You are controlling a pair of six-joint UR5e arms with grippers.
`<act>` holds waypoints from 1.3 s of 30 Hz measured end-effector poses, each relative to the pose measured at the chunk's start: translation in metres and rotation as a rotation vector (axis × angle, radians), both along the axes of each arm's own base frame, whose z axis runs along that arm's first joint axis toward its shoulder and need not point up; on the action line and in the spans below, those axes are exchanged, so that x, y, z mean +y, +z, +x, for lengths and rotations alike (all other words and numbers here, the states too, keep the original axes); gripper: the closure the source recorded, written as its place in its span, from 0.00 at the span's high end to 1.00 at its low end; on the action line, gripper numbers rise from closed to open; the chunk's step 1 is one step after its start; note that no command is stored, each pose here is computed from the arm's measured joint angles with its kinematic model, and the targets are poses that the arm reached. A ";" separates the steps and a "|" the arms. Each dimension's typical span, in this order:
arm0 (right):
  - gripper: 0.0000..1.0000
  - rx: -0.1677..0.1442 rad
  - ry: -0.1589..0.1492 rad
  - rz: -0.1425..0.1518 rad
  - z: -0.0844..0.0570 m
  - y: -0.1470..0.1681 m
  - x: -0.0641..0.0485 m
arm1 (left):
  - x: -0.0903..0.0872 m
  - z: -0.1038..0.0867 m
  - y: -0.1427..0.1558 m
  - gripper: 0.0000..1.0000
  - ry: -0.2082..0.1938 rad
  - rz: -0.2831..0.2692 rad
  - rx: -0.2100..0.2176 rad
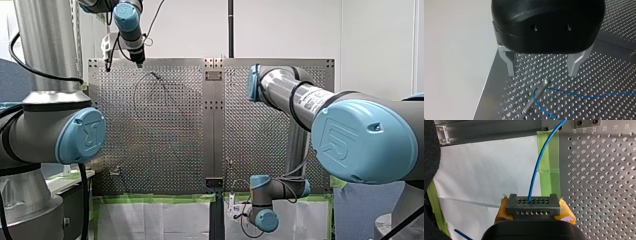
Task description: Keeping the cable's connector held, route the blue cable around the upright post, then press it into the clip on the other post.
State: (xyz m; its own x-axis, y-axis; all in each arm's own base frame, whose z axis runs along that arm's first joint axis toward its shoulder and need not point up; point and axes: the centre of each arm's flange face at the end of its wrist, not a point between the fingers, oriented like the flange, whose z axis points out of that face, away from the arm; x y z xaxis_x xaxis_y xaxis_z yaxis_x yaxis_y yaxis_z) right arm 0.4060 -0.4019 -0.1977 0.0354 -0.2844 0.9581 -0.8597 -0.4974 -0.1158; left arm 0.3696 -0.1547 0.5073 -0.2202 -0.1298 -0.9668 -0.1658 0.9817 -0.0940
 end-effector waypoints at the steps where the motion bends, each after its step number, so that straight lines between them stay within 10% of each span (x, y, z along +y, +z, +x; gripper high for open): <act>1: 0.00 0.000 0.000 0.000 0.000 0.000 0.000 | -0.002 0.001 0.000 0.99 -0.010 0.001 -0.001; 12: 0.00 0.001 0.005 0.001 0.000 0.000 0.000 | -0.036 0.028 -0.029 0.99 -0.175 0.038 0.013; 25: 0.00 -0.007 0.010 -0.007 0.002 0.001 -0.001 | -0.075 0.043 -0.035 0.99 -0.360 0.081 -0.087; 39: 0.00 -0.017 0.009 -0.011 0.001 0.002 -0.004 | -0.096 0.088 -0.089 0.99 -0.293 0.136 -0.090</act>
